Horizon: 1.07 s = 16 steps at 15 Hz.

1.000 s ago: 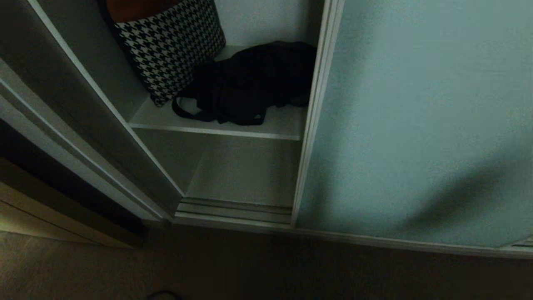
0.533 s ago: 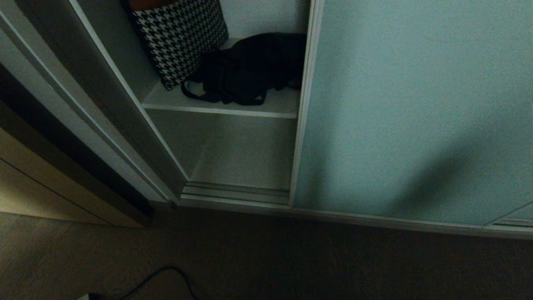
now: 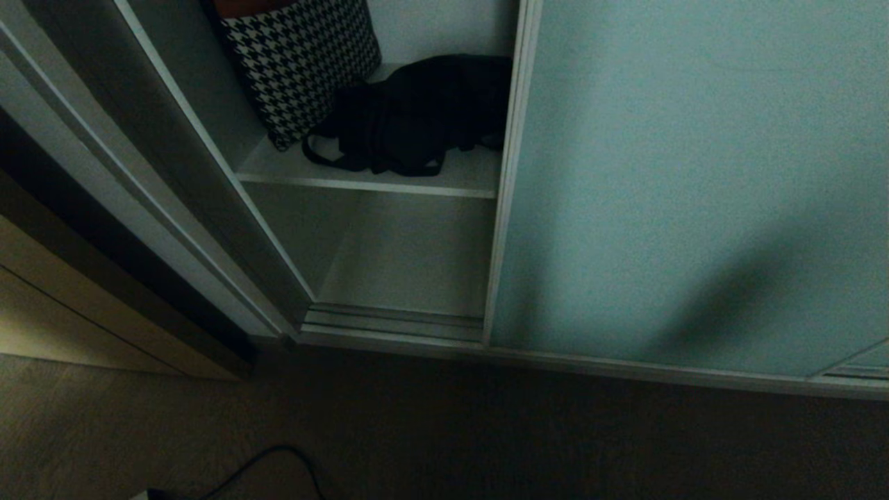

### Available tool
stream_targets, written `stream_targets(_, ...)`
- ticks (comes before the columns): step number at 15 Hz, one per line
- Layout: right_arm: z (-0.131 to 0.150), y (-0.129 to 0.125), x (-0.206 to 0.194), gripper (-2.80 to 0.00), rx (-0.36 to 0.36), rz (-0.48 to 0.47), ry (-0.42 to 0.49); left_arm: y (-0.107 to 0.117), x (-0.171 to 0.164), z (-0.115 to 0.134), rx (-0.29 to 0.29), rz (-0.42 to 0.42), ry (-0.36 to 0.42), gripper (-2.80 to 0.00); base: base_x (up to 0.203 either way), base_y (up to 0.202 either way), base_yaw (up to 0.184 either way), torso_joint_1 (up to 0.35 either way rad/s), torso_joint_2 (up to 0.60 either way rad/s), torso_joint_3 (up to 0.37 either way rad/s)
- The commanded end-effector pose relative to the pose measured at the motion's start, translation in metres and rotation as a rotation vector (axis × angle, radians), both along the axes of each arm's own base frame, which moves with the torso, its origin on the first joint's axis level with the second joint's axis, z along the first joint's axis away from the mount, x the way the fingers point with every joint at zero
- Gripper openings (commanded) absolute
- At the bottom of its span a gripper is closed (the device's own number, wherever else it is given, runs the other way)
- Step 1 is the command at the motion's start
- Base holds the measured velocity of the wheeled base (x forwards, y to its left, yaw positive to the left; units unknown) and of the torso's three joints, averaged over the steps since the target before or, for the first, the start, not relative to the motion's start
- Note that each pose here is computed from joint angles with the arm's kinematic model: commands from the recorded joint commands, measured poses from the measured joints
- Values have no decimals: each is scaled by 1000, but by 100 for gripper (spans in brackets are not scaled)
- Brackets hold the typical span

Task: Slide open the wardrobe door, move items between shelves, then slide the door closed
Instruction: Close the door

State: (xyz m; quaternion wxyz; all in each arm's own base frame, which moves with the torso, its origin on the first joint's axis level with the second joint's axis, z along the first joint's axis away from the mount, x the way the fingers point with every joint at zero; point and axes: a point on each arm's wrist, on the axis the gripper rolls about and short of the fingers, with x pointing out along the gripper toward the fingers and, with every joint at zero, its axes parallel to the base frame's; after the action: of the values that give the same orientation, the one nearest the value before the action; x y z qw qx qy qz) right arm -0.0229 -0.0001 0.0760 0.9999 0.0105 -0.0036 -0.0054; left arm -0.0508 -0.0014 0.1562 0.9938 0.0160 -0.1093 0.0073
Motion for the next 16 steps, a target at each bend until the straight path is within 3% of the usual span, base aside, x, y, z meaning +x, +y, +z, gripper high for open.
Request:
stream_targets(1,0,0,0,-280,0,0,-1,-1,-7,58,7,-22,-64,-280,0,0,0,0,0,0)
stream_targets(5,0,0,0,-280,0,0,-1,-3,42,154,16,-186,4,-280,0,0,0,0,0,0)
stream_targets(10,0,0,0,-280,0,0,-1,-7,154,265,-78,-483,13,-280,0,0,0,0,0,0)
stream_targets(12,0,0,0,-280,0,0,-1,-17,205,277,-109,-643,67,-280,0,0,0,0,0,0)
stream_targets(16,0,0,0,-280,0,0,-1,-68,299,271,-138,-887,167,-280,0,0,0,0,0,0)
